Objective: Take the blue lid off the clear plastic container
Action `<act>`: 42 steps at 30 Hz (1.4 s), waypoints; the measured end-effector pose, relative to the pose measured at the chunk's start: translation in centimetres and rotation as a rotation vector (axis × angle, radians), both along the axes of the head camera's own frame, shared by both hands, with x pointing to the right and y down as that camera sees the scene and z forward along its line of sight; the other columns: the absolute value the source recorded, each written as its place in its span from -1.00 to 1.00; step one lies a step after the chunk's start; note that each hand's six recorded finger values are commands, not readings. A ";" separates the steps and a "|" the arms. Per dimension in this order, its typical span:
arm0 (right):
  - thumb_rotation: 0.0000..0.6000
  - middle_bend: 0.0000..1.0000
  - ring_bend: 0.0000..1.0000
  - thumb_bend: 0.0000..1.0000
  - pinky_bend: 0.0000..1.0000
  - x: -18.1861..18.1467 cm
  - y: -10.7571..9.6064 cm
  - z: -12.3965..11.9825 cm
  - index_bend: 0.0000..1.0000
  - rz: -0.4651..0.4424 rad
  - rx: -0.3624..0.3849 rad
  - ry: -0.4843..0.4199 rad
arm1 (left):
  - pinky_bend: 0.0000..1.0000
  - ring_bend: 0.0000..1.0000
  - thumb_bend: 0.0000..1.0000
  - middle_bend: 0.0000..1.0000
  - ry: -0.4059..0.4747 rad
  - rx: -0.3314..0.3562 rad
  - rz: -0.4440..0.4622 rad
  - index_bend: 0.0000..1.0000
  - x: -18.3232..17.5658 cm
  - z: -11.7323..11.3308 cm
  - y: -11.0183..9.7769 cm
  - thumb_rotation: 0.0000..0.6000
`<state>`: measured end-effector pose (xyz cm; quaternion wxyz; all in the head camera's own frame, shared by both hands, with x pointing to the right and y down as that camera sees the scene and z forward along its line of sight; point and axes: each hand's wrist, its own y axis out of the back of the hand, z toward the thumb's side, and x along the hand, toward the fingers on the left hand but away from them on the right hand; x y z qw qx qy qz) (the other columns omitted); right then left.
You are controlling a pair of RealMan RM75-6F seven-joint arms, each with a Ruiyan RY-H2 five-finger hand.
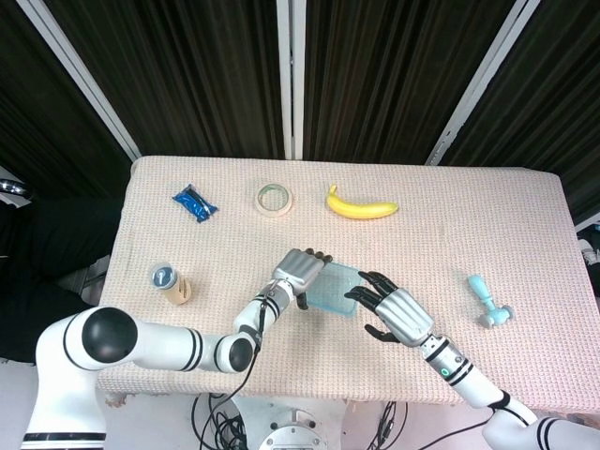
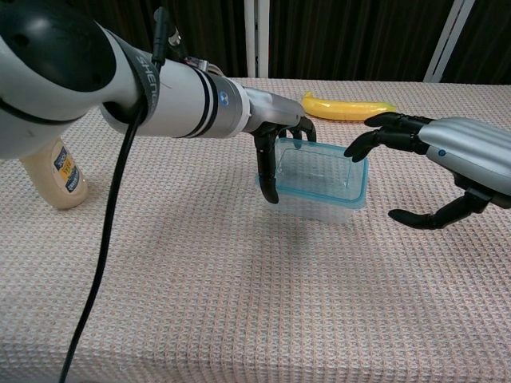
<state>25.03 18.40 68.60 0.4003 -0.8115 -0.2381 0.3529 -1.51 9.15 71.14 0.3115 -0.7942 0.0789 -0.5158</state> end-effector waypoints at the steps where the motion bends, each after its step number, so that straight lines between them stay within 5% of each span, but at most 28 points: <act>1: 1.00 -0.54 -0.98 -0.52 -0.76 -0.2 0.0 0.2 -0.56 -0.006 0.000 -0.001 | -0.39 -0.76 -1.00 -0.48 0.000 0.000 -0.001 -0.59 0.0 0.0 0.0 1.00; 25: 1.00 -0.54 -0.98 -0.69 -0.76 -2.2 -1.2 2.0 -0.53 -0.077 0.044 -0.028 | -0.38 -0.76 -0.98 -0.48 -0.008 -0.010 -0.020 -0.59 -0.6 0.5 -0.1 1.00; 42: 1.00 -0.54 -0.98 -0.47 -0.76 -2.9 -2.3 1.6 -0.52 -0.130 0.037 -0.018 | -0.39 -0.76 -0.68 -0.50 -0.025 0.015 0.014 -0.59 -0.8 0.6 0.2 1.00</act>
